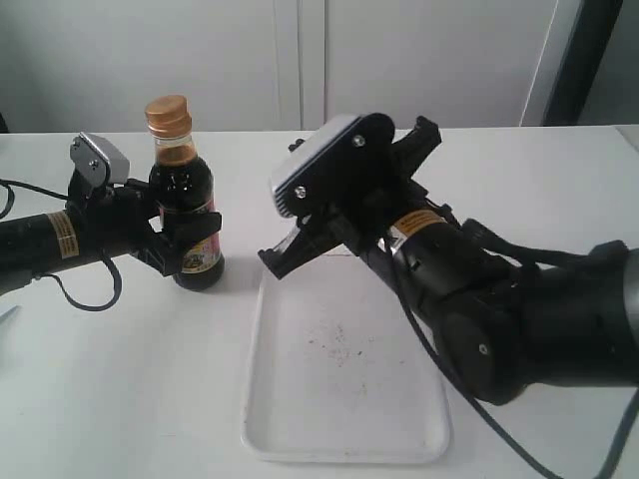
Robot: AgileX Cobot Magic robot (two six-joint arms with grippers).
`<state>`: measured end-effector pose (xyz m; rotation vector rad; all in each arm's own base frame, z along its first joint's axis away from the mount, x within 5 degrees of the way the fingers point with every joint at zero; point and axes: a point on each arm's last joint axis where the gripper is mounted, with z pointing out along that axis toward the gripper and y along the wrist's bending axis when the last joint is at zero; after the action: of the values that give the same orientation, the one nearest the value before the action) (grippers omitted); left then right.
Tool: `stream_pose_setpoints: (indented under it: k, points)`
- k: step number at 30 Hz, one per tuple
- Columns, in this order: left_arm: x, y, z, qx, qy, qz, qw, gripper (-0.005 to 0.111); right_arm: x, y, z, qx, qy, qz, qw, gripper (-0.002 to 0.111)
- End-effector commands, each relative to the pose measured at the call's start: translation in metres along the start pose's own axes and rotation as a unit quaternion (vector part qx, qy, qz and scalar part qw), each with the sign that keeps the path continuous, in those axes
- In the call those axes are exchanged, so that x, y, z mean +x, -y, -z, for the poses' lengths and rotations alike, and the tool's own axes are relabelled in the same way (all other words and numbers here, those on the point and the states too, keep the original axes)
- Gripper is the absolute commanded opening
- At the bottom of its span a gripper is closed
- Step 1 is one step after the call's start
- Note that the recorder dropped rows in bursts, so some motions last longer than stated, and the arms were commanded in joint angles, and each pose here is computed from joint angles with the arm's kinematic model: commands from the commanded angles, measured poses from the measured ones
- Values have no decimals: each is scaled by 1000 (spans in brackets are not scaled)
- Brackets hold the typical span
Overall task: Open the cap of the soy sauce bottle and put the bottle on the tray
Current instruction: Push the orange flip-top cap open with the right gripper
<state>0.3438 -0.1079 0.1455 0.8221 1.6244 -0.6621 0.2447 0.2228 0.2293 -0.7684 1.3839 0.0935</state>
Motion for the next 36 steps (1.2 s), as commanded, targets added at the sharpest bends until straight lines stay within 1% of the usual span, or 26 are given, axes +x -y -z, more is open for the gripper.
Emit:
stream_pose_setpoints:
  k: [1,4,7,12,16,20,25,27,31,36]
  points:
    - [0,6,-1,19,-4,-5,1000,0,-8,-3,-15,-20,-37,13,999,0]
    - [0,6,-1,19,-4,-5,1000,0,-15,-5,-25,-25,-49,21,998,0]
    - [0,6,-1,20,-4,-6,1000,0,-19,-5,-33,-10,-59,22,998,0]
    - [0,6,-1,20,-4,-6,1000,0,-23,-13,-49,-19,-77,57,995,0]
    - [0,6,-1,20,-4,-6,1000,0,-26,-25,-66,-8,-92,100,991,0]
    - [0,6,-1,20,-4,-6,1000,0,-27,-29,-80,5,-108,122,987,0]
    - [0,6,-1,20,-4,-6,1000,0,-33,-30,-90,7,-102,115,988,0]
    - [0,6,-1,20,-4,-6,1000,0,-38,-32,-93,-6,-98,112,989,0]
    - [0,6,-1,20,-4,-6,1000,0,-41,-36,-103,-12,-99,94,991,0]
    - [0,6,-1,20,-4,-6,1000,0,-42,-37,-116,-6,-115,109,987,0]
